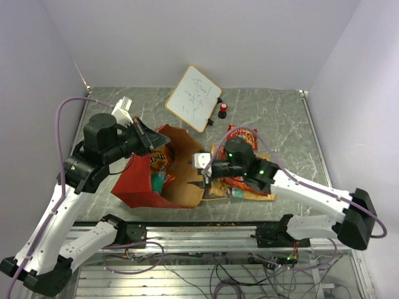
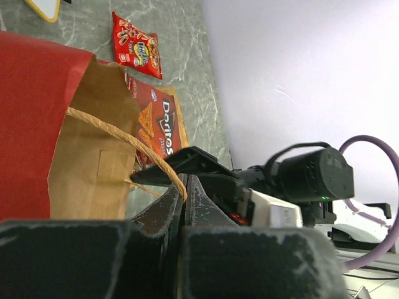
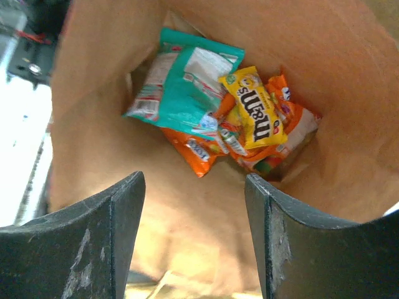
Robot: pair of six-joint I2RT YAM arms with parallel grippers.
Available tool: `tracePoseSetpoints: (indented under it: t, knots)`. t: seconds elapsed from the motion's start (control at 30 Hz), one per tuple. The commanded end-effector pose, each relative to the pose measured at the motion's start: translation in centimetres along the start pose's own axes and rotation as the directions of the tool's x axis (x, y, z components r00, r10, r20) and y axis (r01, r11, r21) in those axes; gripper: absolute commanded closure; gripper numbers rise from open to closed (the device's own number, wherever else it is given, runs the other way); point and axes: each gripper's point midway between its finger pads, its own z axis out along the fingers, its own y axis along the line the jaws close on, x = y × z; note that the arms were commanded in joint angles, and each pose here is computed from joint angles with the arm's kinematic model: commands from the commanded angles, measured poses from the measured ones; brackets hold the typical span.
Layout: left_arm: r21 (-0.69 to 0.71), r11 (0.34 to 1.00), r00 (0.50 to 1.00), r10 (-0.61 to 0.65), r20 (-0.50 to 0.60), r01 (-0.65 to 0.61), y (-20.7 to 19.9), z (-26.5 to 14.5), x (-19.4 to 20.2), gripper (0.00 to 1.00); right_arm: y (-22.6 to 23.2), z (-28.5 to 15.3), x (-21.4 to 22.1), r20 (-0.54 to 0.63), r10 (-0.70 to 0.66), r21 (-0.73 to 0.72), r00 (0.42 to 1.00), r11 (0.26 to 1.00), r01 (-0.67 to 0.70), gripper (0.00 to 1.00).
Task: Take the snacks out of the paper bag
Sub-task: Take out the snack from the paper bag.
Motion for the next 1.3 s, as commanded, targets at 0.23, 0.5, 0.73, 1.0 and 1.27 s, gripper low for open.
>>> tracePoseSetpoints:
  t: [0.23,0.5,0.73,1.0,1.27]
  knots:
    - [-0.039,0.999,0.999,0.003,0.041,-0.001,0.7,-0.9,-0.2,0.93,-5.2,8.1,1.7,-0.012,-0.412,0.001,0.911,0.911,0.412,0.34]
    - [-0.046,0.999,1.000,-0.004,0.015,0.005,0.2,-0.5,-0.4,0.93,-6.8,13.1,4.4,-0.018,-0.436,-0.002,0.900,0.900,0.436,0.31]
    - [-0.044,0.999,1.000,-0.010,0.015,0.011,-0.3,-0.5,-0.7,0.93,-6.6,16.1,6.7,-0.017,-0.419,-0.038,0.908,0.908,0.418,0.31]
    - [-0.032,0.999,0.999,0.003,0.039,-0.002,-1.0,-1.1,-1.3,0.93,-7.9,17.1,10.2,-0.132,-0.402,0.010,0.906,0.914,0.406,0.39]
    - [-0.027,1.000,0.998,0.002,0.057,-0.001,-1.2,-1.8,-1.4,0.93,-8.8,17.0,11.5,-0.162,-0.349,0.086,0.923,0.927,0.365,0.59]
